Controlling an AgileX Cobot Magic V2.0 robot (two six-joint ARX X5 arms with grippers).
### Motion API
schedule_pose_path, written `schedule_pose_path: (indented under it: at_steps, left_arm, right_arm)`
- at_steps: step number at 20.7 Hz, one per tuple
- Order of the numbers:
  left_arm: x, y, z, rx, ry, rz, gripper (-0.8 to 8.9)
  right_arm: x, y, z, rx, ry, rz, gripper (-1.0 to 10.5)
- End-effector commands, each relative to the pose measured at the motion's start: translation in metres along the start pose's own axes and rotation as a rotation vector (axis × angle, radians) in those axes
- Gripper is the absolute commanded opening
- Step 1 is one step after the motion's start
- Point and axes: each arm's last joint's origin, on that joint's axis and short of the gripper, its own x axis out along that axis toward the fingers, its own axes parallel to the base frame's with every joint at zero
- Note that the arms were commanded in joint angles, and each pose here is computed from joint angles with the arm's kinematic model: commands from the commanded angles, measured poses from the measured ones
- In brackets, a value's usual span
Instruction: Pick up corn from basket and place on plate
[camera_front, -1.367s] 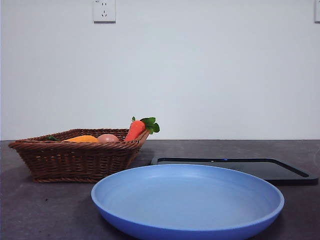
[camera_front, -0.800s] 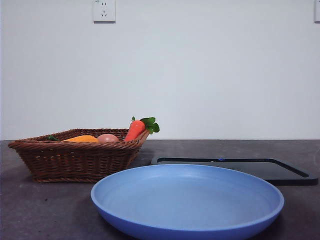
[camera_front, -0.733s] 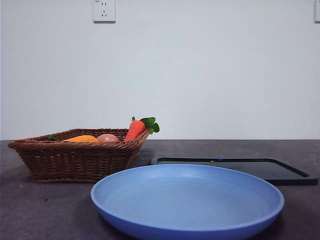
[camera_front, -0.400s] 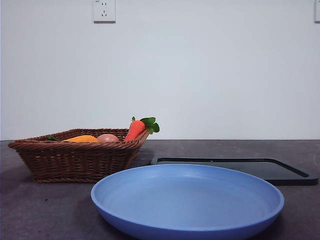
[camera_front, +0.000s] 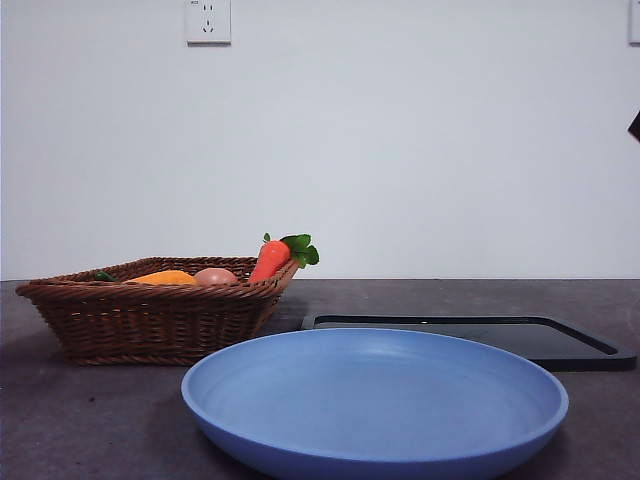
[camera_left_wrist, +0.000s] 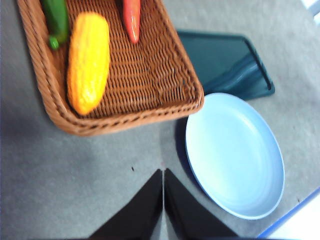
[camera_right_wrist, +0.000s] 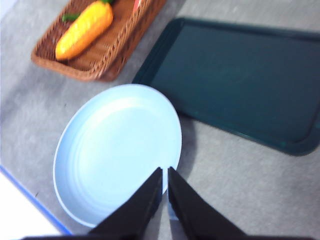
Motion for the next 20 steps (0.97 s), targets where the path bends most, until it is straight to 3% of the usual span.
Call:
schedule_pose_path:
  at_steps: [1,4,10,15,20]
  left_arm:
    - [0.000,-0.001,0.004,0.027,-0.007,-0.004,1.61]
    - [0.000,-0.001,0.004,0.027,-0.007,-0.004,3.49]
    - [0.001,-0.001,0.004,0.031,-0.004,-0.009,3.57]
    - [0.001,-0.001,0.004,0.028,-0.004,-0.009,3.56]
    - [0.001,-0.001,0.004,0.028,-0.004,-0.009,3.56]
  right_arm:
    - [0.004,-0.001,0.005,-0.012,0.010,0.007,0.7]
    - [0.009,-0.004,0.006,0.024,0.030,0.009,2.6]
    - [0.031,-0.009,0.008,0.070,0.127,0.042,2.7]
    - [0.076,-0.013,0.010,0.077,0.236,0.092,2.7]
    - [0.118,-0.025,0.004,0.103,0.334,0.077,2.6]
